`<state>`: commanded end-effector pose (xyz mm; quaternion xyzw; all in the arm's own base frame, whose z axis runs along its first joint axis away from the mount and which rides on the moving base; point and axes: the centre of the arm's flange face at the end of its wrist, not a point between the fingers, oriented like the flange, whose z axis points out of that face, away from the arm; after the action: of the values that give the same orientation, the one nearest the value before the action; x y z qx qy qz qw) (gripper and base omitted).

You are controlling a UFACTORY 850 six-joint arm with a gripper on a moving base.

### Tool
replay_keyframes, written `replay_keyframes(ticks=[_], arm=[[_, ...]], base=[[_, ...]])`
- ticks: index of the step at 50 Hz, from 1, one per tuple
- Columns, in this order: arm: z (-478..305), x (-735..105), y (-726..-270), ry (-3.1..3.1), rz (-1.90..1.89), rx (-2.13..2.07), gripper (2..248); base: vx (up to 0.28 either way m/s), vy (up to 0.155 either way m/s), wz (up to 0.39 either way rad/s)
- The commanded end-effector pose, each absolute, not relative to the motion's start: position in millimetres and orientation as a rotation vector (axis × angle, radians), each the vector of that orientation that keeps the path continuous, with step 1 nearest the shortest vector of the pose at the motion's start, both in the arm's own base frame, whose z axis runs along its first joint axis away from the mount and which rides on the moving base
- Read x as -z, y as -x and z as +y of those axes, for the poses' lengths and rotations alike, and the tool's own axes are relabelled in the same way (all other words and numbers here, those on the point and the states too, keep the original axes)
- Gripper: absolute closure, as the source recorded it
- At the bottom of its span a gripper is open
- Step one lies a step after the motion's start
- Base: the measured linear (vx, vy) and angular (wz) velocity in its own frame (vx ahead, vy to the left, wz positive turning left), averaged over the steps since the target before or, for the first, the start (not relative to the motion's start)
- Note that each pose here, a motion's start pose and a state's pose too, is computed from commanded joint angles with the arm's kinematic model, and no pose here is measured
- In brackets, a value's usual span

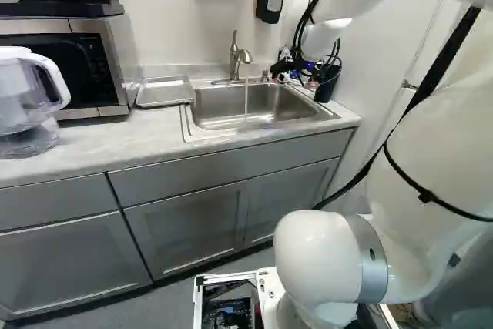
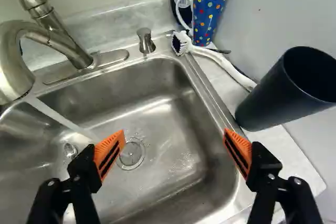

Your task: Rinse the cup and place it in the tray

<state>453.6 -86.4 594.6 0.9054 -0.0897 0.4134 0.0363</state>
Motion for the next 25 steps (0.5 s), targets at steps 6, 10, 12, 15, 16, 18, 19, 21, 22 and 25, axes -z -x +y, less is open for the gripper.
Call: replay_keyframes(ticks=[6, 10, 12, 15, 16, 18, 19, 21, 22, 25], arm=[[-93, -590, -447, -2.759, -0.296, -1.292, 3], [-97, -586, -443, -2.742, -0.311, -1.307, 3], [-99, -585, -442, -2.735, -0.317, -1.314, 3], [-103, -582, -440, -2.723, -0.328, -1.325, 3], [-104, -582, -440, -2.719, -0.331, -1.329, 3], [-107, -580, -439, -2.711, -0.338, -1.337, 3], [-108, -579, -439, -2.706, -0.341, -1.341, 3], [-110, -578, -438, -2.698, -0.348, -1.349, 3], [-112, -577, -437, -2.693, -0.351, -1.353, 3], [-115, -575, -436, -2.680, -0.361, -1.366, 3]], base=[[0.000, 0.000, 0.000], [0.000, 0.000, 0.000], [0.000, 0.000, 0.000], [0.000, 0.000, 0.000], [0.000, 0.000, 0.000], [0.000, 0.000, 0.000], [0.000, 0.000, 0.000], [0.000, 0.000, 0.000], [0.000, 0.000, 0.000], [0.000, 0.000, 0.000]])
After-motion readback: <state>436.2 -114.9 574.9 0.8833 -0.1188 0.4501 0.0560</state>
